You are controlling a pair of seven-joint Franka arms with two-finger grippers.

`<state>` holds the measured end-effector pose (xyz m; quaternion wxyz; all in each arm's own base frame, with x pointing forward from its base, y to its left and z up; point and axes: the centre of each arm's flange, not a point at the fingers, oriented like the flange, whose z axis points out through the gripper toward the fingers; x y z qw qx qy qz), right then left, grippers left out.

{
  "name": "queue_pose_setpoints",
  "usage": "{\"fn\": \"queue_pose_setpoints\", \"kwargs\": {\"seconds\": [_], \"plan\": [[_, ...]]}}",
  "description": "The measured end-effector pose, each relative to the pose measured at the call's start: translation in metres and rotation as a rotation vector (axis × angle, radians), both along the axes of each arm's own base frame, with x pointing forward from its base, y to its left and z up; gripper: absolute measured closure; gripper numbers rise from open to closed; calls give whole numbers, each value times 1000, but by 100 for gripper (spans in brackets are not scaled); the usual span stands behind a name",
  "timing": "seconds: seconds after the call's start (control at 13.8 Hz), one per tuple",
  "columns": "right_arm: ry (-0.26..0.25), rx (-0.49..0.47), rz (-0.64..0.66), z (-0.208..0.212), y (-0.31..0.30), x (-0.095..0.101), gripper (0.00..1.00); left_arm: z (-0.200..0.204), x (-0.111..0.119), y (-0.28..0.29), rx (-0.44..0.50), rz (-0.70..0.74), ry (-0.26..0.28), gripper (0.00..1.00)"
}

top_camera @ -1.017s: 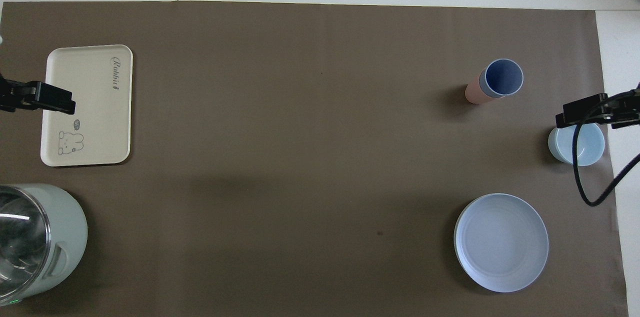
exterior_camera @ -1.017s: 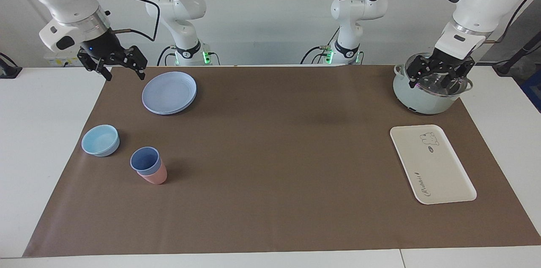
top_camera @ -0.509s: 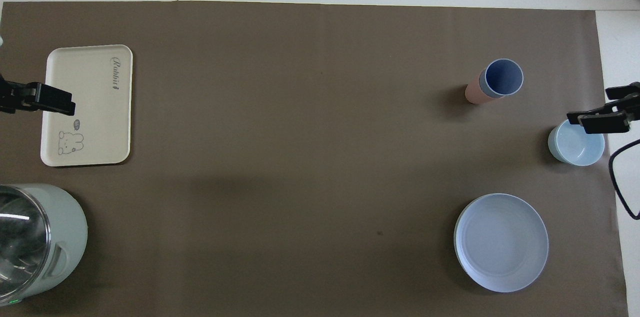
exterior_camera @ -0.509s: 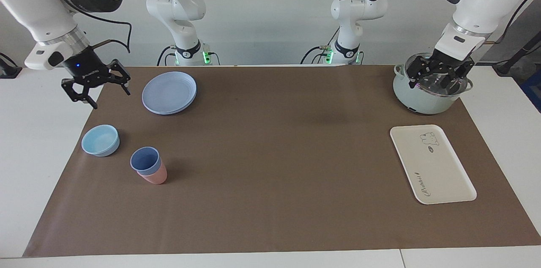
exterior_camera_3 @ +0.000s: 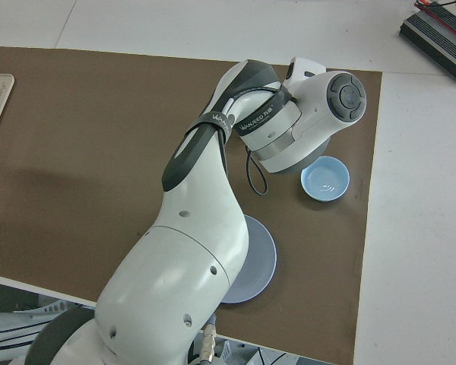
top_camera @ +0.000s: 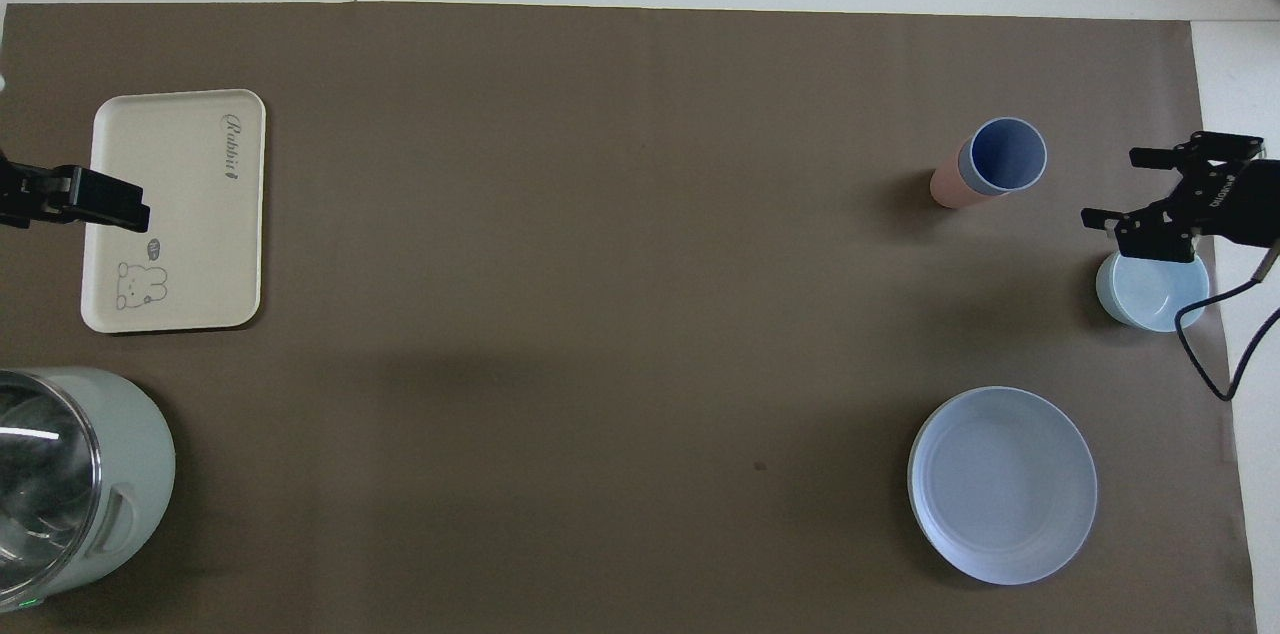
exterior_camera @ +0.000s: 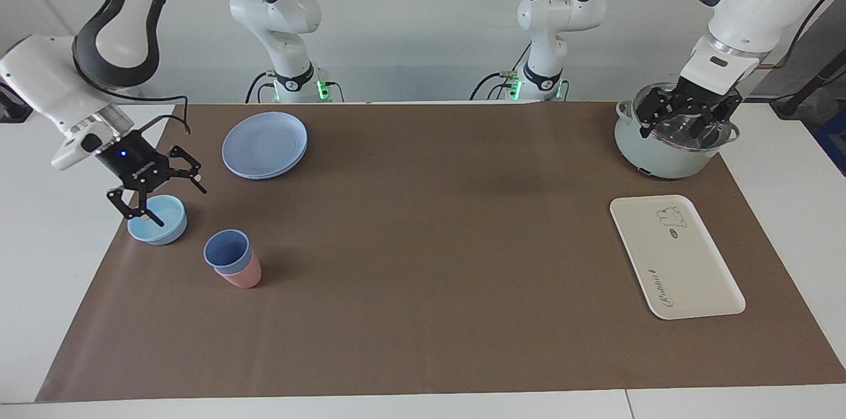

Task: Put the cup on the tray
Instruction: 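Move the right gripper to the pink-and-blue cup and grasp it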

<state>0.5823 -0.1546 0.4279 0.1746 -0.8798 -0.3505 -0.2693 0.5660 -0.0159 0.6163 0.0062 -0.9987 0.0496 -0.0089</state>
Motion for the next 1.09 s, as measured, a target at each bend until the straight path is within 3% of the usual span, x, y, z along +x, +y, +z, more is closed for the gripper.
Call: {"fn": "queue_pose_setpoints", "kwargs": {"seconds": [0.8, 1.09], "plan": [[-152, 193, 79, -120, -8, 12, 0, 0, 0, 0, 0, 0, 0, 0], [-218, 242, 79, -137, 0, 16, 0, 0, 0, 0, 0, 0, 0, 0]]}}
